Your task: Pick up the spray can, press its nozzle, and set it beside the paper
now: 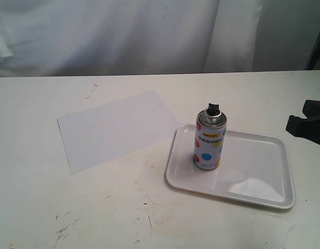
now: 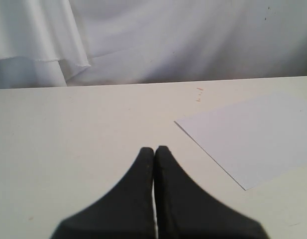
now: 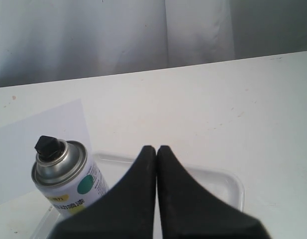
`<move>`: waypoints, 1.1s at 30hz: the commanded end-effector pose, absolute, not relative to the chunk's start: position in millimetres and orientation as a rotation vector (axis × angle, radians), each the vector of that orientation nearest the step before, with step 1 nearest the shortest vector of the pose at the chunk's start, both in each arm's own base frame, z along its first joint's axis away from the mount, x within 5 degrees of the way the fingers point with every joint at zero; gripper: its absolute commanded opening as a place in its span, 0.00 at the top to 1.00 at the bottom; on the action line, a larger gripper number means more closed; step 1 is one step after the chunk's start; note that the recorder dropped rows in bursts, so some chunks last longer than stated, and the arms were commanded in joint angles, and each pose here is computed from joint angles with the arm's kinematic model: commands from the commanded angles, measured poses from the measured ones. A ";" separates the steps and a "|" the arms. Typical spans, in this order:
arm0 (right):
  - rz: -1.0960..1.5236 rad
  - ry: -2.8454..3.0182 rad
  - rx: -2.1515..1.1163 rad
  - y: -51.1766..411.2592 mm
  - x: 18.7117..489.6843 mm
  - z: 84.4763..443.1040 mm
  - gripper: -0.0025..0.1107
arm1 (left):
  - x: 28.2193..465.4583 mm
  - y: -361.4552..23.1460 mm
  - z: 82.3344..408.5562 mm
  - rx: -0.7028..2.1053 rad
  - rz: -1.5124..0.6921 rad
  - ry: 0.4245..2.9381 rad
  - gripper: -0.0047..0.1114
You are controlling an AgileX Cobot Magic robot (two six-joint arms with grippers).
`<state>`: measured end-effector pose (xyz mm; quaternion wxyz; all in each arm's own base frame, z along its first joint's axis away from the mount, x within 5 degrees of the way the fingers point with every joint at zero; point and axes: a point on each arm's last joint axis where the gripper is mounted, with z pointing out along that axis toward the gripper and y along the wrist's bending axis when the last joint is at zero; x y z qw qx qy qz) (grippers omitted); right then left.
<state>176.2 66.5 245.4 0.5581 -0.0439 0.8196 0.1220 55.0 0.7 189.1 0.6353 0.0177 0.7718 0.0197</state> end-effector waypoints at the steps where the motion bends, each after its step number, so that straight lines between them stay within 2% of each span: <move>1: 0.286 1.935 -0.113 66.3 174.7 244.1 0.98 | 55.0 0.5 189.2 0.037 0.039 1.748 0.96; 18: 0.296 1.904 -0.102 62.9 170.5 250.8 0.98 | 55.0 0.5 189.1 0.039 0.040 1.749 0.96; 27: 0.126 1.691 -0.121 20.8 129.1 291.2 0.98 | 55.0 0.5 189.1 0.040 0.042 1.749 0.96; 33: 0.111 1.553 -0.110 13.0 92.9 308.2 0.98 | 55.0 0.5 189.1 0.040 0.042 1.749 0.96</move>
